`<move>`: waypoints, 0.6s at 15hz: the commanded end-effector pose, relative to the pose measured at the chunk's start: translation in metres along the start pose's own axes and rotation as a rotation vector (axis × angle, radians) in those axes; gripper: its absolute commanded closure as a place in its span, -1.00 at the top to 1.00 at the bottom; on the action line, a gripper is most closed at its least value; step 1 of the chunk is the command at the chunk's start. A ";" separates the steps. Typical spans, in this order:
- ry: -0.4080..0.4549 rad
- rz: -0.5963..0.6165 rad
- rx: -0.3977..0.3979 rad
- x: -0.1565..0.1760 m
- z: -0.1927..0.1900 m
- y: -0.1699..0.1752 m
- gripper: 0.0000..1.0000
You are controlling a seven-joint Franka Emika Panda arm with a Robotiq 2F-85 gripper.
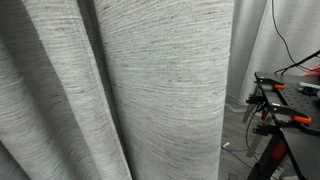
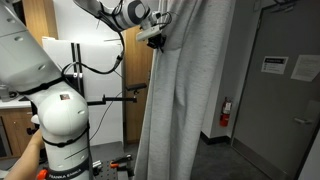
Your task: Open the grey curtain
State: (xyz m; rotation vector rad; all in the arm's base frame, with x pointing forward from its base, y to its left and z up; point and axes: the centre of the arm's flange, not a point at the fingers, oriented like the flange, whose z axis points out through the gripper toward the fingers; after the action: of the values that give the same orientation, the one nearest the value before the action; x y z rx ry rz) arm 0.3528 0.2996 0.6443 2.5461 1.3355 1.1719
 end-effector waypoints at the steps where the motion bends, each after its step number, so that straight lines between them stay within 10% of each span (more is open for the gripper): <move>1: -0.162 -0.003 -0.004 -0.009 0.042 -0.065 -0.99; 9: -0.251 -0.004 -0.066 -0.006 0.043 -0.082 -0.99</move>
State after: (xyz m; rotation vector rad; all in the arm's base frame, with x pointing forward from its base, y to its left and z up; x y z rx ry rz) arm 0.3422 0.3179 0.6398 2.4789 1.1375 1.0386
